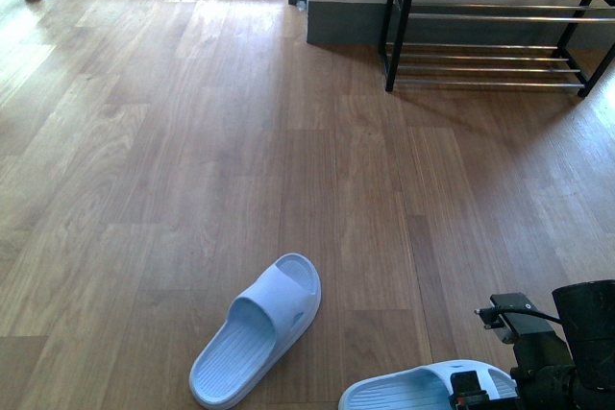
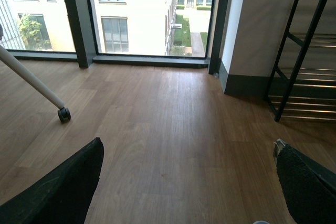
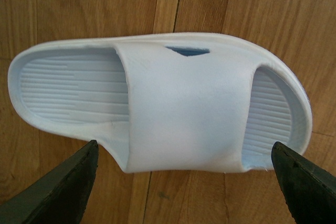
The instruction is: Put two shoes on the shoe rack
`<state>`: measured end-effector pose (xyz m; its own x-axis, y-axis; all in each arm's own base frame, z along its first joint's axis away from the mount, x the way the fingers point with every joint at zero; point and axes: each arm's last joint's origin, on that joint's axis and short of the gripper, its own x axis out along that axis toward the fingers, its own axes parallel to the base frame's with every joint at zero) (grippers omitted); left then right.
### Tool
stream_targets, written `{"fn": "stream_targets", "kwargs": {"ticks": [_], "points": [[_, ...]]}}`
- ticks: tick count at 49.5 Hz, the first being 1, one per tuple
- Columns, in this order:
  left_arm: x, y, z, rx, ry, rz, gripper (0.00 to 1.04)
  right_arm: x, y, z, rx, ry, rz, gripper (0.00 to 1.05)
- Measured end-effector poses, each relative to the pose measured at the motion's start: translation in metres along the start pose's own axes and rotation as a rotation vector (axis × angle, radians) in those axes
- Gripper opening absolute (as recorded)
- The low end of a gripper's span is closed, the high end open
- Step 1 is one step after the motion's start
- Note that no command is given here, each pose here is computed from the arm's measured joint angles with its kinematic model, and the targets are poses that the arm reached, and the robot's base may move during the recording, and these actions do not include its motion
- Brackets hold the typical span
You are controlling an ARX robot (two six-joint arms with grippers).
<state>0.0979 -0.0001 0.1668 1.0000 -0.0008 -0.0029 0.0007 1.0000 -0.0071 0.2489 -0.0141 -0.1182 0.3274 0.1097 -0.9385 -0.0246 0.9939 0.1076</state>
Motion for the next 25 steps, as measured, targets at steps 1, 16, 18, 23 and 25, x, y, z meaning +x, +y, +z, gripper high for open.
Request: {"fn": "stream_targets", "kwargs": {"ticks": [1, 16, 18, 23, 25], "points": [[0.0, 0.0, 0.0, 0.0, 0.0, 0.0, 0.95, 0.001, 0.0, 0.001, 0.013, 0.0, 0.002, 0.95], [0.0, 0.0, 0.0, 0.0, 0.0, 0.0, 0.95, 0.009, 0.013, -0.004, 0.017, -0.007, 0.004, 0.95], [0.0, 0.0, 0.0, 0.0, 0.0, 0.0, 0.95, 0.011, 0.014, -0.004, 0.003, -0.015, -0.012, 0.95], [0.0, 0.0, 0.0, 0.0, 0.0, 0.0, 0.95, 0.016, 0.014, -0.008, -0.018, -0.033, -0.058, 0.95], [0.0, 0.0, 0.0, 0.0, 0.0, 0.0, 0.95, 0.018, 0.014, -0.01, -0.042, -0.044, -0.087, 0.95]]}}
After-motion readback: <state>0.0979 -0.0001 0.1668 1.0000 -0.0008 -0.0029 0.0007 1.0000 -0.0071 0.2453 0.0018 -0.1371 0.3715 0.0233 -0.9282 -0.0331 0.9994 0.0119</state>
